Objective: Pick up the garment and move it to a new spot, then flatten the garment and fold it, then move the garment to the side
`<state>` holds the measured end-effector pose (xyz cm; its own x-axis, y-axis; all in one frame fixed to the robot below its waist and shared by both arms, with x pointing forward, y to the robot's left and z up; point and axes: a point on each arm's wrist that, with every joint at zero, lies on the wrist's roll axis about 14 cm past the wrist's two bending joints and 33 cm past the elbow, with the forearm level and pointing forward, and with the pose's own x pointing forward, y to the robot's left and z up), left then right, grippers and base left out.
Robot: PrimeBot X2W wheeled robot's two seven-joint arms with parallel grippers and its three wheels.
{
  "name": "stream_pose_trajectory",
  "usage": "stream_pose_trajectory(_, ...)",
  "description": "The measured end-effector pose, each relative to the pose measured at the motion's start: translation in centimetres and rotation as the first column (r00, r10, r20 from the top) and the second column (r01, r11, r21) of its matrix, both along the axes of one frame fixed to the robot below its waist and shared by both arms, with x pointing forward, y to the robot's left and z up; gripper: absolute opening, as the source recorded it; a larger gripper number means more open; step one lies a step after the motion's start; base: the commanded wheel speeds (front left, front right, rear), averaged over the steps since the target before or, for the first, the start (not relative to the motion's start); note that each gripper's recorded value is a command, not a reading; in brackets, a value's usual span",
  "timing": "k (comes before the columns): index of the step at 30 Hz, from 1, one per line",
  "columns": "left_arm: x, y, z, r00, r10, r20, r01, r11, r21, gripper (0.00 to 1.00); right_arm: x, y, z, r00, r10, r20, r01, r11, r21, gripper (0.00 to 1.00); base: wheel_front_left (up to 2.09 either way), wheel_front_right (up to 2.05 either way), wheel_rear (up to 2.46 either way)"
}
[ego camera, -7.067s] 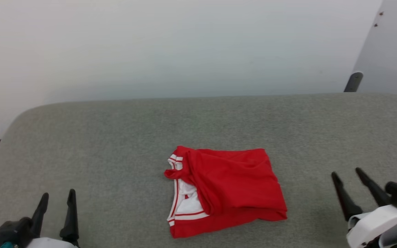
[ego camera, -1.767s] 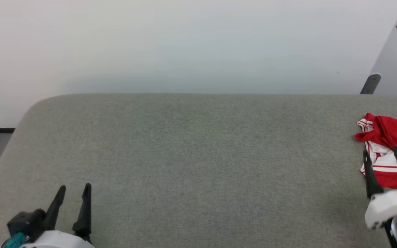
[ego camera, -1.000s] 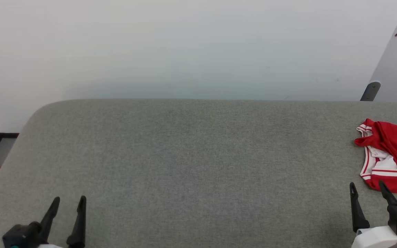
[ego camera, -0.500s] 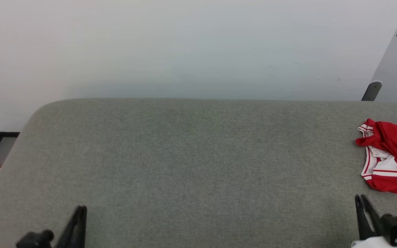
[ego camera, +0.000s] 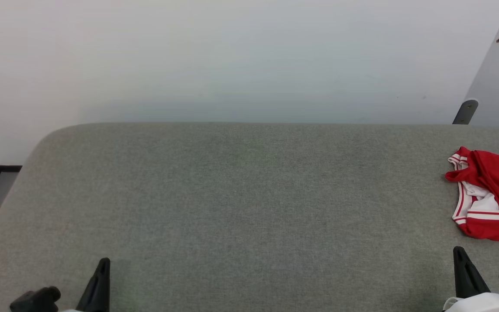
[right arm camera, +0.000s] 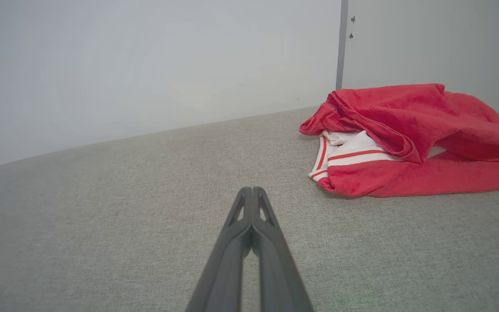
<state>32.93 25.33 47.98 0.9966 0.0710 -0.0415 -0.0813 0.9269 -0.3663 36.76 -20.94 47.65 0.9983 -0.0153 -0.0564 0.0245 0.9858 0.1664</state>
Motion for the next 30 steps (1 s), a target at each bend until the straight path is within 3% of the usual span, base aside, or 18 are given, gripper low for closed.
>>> stream_pose_trajectory(13,1.0,-0.4,0.3,1.0,0.03,0.005,-0.029,0.978,-0.207,0.0,0.3,0.0,0.3,0.999,-0.038,-0.002,0.037,0.969,0.244,0.0,0.0,0.0,0.0)
stream_pose_trajectory(30,2.0,-1.1,0.5,0.999,0.047,0.004,-0.041,0.901,-0.432,0.0,0.7,0.0,0.6,0.998,-0.065,-0.014,0.063,0.863,0.501,0.0,0.0,0.0,0.0)
